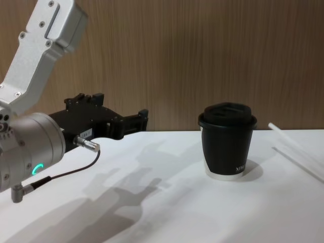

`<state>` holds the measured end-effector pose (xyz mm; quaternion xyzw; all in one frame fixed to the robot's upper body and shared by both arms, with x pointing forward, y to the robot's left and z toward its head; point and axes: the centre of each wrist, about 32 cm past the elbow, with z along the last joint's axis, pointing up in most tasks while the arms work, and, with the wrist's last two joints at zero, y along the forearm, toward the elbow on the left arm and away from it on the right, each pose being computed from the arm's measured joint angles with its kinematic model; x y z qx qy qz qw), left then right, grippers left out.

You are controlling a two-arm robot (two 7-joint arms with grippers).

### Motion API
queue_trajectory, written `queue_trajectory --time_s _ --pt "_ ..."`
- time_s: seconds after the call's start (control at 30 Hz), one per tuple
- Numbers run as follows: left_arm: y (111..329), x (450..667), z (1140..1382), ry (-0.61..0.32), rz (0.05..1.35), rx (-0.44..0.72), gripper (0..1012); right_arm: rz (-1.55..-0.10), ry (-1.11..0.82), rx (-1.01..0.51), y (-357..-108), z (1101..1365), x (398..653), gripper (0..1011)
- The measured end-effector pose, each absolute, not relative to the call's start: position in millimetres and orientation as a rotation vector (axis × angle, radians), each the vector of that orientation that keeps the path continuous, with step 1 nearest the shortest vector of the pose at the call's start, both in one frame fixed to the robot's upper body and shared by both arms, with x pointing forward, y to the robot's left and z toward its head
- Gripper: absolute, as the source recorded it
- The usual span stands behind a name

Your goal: Pick up the straw with one hand, pass it to the other hand, and insert it into the cup.

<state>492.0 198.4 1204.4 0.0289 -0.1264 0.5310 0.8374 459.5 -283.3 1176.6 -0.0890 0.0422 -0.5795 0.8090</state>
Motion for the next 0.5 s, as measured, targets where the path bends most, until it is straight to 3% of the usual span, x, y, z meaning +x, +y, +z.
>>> queue_trajectory --time_s 0.5 --pt "198.4 492.0 1204.4 -0.268 1.124 0.061 1000 -1.275 -0.060 -0.019 -282.7 1182.8 467.6 0"
